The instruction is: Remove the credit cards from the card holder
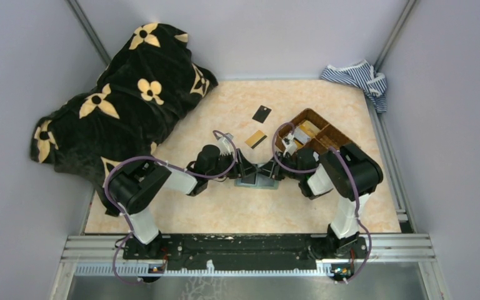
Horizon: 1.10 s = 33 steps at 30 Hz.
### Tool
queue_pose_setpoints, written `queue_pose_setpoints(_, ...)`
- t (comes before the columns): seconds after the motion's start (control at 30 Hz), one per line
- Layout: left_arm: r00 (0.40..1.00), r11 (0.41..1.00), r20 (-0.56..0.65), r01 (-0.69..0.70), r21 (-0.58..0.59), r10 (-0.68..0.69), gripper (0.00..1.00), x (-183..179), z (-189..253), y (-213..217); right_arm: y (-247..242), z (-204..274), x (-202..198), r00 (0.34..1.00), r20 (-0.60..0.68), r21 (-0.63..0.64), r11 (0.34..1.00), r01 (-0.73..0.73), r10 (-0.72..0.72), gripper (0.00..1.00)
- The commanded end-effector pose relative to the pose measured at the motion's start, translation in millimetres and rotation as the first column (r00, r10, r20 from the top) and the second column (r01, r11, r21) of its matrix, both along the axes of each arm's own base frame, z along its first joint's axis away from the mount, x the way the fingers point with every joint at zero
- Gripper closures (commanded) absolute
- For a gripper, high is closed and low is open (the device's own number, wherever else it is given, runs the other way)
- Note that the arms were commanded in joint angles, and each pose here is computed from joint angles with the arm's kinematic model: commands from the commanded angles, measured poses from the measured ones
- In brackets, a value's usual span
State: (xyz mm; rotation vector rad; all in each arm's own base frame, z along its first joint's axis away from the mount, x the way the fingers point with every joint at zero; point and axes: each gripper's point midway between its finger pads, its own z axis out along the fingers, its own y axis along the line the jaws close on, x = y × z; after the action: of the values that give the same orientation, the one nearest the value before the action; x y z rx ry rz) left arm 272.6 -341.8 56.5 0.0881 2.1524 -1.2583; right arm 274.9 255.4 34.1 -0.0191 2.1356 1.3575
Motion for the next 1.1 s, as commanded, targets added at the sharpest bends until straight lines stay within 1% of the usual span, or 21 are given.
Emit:
queue_pose_setpoints(0.0, 0.990, 0.989, -0.138, -0.002, 0.145, 0.022, 0.31, -20, -55, 25, 8, 3, -13, 0.997, -0.050, 0.059, 0.996, -0.059, 0.062, 0.75)
queue_pose_setpoints(0.1, 0.990, 0.990, -0.137, 0.000, 0.143, 0.020, 0.31, -20, -55, 25, 6, -9, -11, 0.995, -0.079, 0.015, 0.998, -0.053, 0.054, 0.74)
queue_pose_setpoints(0.2, 0.990, 0.990, -0.136, 0.001, 0.143, 0.018, 0.31, -20, -55, 25, 2, -21, -7, 0.995, -0.101, -0.057, 0.998, -0.033, 0.028, 0.74)
queue_pose_setpoints(0.33, 0.990, 0.990, -0.140, 0.003, 0.143, 0.017, 0.31, -19, -55, 25, -9, -35, -4, 0.993, -0.120, -0.181, 0.984, -0.003, -0.019, 0.71)
queue_pose_setpoints(0.5, 0.989, 0.990, -0.146, 0.006, 0.140, 0.015, 0.31, -20, -57, 25, -14, -44, -3, 0.988, -0.150, -0.260, 0.966, -0.003, -0.037, 0.71)
queue_pose_setpoints(0.7, 0.989, 0.990, -0.145, 0.005, 0.141, 0.015, 0.31, -19, -57, 26, -22, -56, -3, 0.986, -0.159, -0.389, 0.921, -0.010, -0.056, 0.80)
queue_pose_setpoints(0.73, 0.989, 0.990, -0.145, 0.005, 0.142, 0.016, 0.31, -19, -57, 26, -23, -59, -5, 0.984, -0.166, -0.407, 0.913, -0.015, -0.058, 0.84)
queue_pose_setpoints(0.77, 0.989, 0.990, -0.145, 0.006, 0.142, 0.015, 0.31, -19, -58, 26, -24, -61, -6, 0.983, -0.173, -0.418, 0.908, -0.020, -0.058, 0.90)
queue_pose_setpoints(0.83, 0.989, 0.990, -0.147, 0.007, 0.142, 0.014, 0.31, -19, -59, 26, -24, -60, -7, 0.983, -0.174, -0.417, 0.909, -0.021, -0.057, 0.99)
queue_pose_setpoints(1.07, 0.989, 0.990, -0.150, 0.005, 0.139, 0.016, 0.31, -19, -59, 28, -19, -50, -9, 0.988, -0.151, -0.368, 0.930, -0.014, -0.045, 1.00)
